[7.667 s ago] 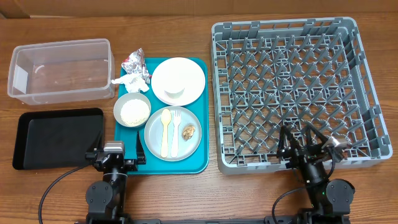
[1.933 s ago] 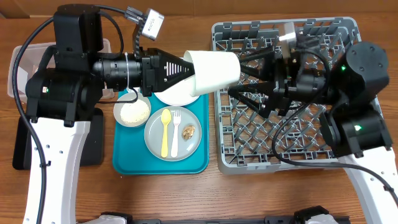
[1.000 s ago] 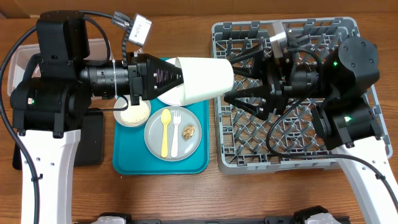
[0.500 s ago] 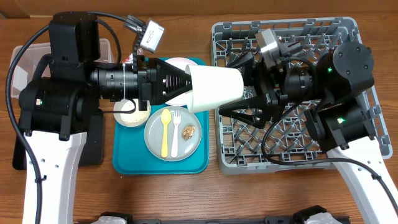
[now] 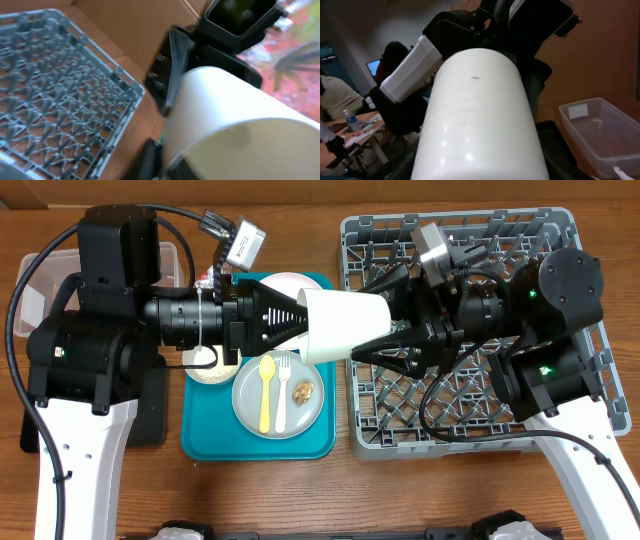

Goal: Sort waste into correct bins and load items into the dishwasher rack
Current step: 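Lower the white cup into the dish rack with the right gripper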

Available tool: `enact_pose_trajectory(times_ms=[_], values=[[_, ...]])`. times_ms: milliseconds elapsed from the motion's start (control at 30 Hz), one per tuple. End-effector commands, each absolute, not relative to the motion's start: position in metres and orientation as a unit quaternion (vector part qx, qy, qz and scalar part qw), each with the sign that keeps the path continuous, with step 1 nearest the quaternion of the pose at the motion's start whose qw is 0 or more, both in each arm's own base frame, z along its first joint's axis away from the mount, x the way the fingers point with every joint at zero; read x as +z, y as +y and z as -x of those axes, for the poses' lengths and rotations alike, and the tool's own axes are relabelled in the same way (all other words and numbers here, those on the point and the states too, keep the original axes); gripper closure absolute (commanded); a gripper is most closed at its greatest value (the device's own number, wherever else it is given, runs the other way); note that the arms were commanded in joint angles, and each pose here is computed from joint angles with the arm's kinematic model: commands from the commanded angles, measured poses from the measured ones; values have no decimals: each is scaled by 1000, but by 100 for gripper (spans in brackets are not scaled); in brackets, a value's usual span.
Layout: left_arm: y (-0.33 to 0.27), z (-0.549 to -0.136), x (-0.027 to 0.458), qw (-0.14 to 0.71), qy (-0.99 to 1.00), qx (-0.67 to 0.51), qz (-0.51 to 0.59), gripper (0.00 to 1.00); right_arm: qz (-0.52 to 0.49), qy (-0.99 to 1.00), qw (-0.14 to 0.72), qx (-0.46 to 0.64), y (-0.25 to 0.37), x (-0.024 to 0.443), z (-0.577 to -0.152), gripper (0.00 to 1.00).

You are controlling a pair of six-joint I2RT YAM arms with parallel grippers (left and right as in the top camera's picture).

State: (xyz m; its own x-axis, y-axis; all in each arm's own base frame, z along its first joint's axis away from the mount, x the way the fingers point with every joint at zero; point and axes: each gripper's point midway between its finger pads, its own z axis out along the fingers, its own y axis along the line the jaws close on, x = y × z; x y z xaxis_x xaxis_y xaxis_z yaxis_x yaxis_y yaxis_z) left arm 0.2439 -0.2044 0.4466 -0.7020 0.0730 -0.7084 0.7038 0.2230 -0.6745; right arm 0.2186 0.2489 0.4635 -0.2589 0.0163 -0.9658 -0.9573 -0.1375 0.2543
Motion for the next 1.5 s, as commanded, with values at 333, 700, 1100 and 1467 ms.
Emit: enact_pose_trajectory(times_ms=[333,700,1100,1467], values=[[-156,-238,505,442,743,-450,-224,17,304,596,407,621,231,483,-253,62],[-135,-222,510,482,767,-384,-178,21,-56,780,463,417,150,388,-369,63],[-118,-234,489,476,804,-330,-135,19,-254,911,326,-10,0,276,-298,64],[-113,-237,477,459,821,-317,-118,15,-267,953,137,-38,-46,208,-272,66]])
